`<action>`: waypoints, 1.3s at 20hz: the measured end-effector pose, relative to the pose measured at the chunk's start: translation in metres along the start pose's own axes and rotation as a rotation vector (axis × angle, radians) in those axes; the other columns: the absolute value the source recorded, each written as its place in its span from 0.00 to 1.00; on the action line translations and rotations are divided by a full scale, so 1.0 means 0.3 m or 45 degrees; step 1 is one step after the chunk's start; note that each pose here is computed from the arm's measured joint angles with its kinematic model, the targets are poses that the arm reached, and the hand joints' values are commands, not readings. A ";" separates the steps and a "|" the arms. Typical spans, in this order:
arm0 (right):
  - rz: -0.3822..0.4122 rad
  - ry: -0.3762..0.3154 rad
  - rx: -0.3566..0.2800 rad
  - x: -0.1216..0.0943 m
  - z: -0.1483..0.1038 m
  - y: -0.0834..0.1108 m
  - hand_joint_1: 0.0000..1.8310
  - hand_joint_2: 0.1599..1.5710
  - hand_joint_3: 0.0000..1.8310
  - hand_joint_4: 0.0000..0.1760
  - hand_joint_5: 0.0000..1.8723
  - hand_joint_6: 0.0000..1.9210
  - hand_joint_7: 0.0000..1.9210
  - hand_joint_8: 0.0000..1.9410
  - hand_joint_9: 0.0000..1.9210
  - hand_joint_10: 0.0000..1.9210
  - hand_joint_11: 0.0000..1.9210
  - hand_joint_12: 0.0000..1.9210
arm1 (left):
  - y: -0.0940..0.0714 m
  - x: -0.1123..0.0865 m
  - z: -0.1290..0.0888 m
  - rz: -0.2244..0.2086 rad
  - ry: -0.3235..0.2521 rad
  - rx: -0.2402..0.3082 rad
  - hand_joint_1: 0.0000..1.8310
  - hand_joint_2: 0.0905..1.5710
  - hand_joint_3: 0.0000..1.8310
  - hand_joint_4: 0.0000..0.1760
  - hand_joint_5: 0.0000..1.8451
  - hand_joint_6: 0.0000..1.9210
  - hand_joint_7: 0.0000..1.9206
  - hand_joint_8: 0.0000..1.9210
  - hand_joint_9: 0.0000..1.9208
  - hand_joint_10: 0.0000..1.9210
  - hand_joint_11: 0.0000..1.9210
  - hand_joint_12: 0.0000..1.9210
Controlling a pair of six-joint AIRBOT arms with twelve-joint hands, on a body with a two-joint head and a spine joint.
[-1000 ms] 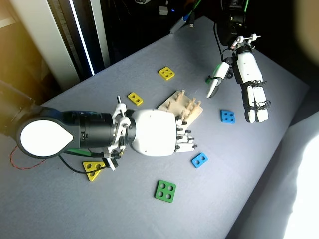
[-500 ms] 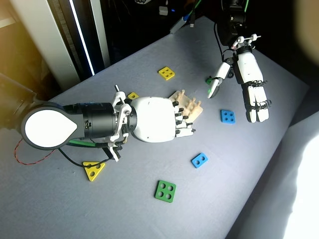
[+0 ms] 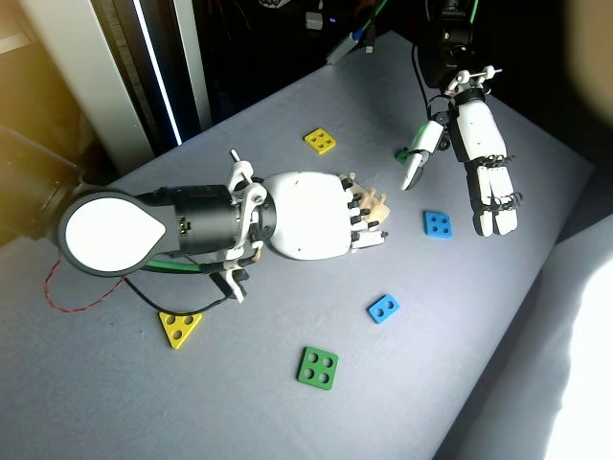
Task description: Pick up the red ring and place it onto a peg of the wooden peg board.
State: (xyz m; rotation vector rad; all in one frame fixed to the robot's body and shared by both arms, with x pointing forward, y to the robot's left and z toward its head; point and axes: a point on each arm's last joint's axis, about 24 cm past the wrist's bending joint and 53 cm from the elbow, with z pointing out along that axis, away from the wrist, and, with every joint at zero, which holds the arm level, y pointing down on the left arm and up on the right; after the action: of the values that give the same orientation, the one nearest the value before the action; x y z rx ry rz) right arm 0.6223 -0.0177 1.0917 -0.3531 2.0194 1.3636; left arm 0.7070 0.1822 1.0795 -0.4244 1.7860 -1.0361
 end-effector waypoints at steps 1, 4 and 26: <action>-0.007 0.007 -0.001 0.005 0.004 0.000 0.61 0.70 0.00 0.00 0.49 0.58 0.35 0.02 0.23 0.11 0.00 0.75 | 0.000 0.000 0.000 -0.001 0.000 0.000 0.26 0.62 0.00 0.82 0.02 0.00 0.00 0.00 0.00 0.00 0.00 0.00; -0.022 0.005 -0.003 -0.003 0.016 0.005 0.60 0.70 0.00 0.00 0.48 0.58 0.34 0.00 0.16 0.23 0.00 0.71 | -0.005 -0.001 0.003 0.002 0.001 0.003 0.26 0.62 0.00 0.88 0.03 0.00 0.00 0.00 0.00 0.00 0.00 0.00; -0.020 0.044 -0.049 0.038 0.095 0.039 0.59 0.70 0.00 0.00 0.49 0.57 0.36 0.00 0.21 0.18 0.00 0.75 | -0.003 0.002 0.010 0.010 0.009 -0.004 0.26 0.62 0.00 0.83 0.03 0.00 0.00 0.00 0.00 0.00 0.00 0.00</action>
State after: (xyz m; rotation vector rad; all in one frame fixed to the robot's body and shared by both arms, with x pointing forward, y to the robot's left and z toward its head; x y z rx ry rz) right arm 0.6181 0.0144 1.0861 -0.4112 2.0162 1.3974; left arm 0.7092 0.1799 1.0792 -0.4158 1.7945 -1.0302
